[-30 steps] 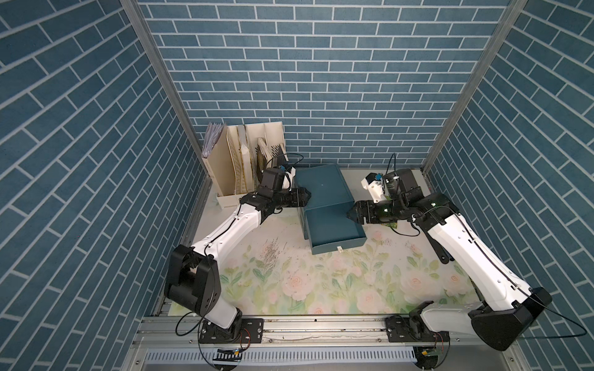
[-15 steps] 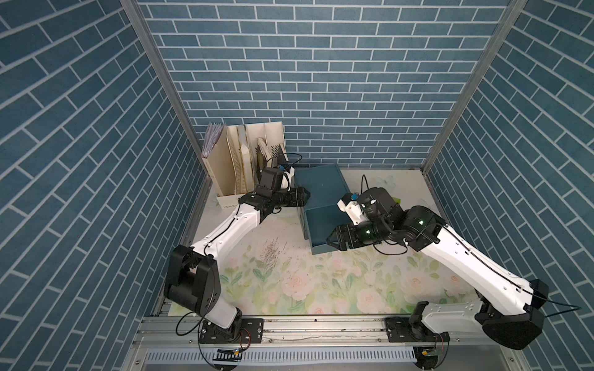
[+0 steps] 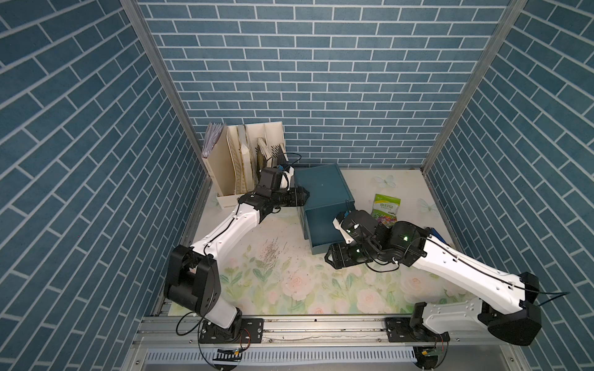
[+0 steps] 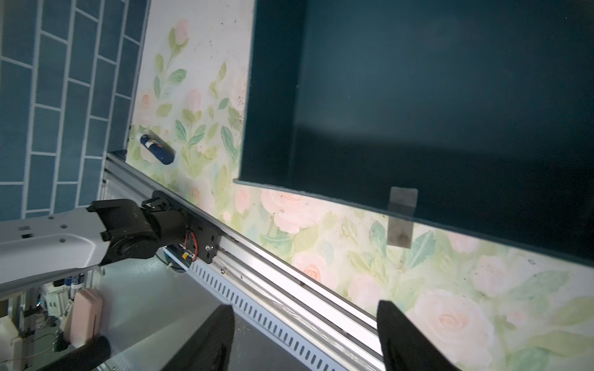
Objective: Take the seed bags out of the drawer
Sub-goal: Close the drawer in the storage box.
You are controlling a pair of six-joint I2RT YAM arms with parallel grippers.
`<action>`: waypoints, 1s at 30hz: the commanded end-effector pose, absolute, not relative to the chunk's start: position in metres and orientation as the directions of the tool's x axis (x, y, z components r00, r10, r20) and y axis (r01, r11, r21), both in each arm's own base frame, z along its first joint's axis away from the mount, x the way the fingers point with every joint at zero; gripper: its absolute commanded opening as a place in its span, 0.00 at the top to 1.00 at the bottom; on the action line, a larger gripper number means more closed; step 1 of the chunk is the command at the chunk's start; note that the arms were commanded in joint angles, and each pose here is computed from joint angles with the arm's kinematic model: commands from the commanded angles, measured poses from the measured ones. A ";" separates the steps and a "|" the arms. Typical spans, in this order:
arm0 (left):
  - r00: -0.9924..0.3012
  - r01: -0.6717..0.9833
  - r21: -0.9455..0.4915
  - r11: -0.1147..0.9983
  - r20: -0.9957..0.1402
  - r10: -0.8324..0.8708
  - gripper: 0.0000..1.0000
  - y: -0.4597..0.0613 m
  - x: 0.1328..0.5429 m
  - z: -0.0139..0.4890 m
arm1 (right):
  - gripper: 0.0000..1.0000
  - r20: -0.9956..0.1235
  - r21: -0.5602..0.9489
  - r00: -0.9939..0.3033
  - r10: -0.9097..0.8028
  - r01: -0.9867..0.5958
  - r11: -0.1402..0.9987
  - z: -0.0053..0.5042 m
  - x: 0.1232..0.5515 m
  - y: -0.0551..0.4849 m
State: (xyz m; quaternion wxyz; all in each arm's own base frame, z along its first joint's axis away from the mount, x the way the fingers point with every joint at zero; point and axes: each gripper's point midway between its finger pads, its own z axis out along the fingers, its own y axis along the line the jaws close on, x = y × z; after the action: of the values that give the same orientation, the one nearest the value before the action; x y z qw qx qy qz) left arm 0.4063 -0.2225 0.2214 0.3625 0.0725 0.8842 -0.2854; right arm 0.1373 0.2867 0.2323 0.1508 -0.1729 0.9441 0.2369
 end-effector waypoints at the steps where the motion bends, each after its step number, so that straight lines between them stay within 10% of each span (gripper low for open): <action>1: -0.833 0.238 -0.379 0.894 -0.553 -0.013 0.22 -0.197 0.387 0.163 | 0.27 -0.407 0.366 -0.891 -0.200 -0.360 0.858 0.228 0.150 0.284; 30: -0.836 0.251 -0.387 0.887 -0.549 -0.003 0.22 -0.199 0.386 0.165 | 0.33 -0.593 0.247 -0.790 -0.158 -0.365 0.898 0.221 0.204 0.306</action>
State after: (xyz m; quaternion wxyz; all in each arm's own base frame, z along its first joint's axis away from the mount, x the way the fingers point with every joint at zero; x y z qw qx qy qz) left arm 0.4067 -0.2207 0.2214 0.3622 0.0757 0.8839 -0.2861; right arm 0.1920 0.2986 0.2115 0.2562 -0.1334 0.9411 0.1759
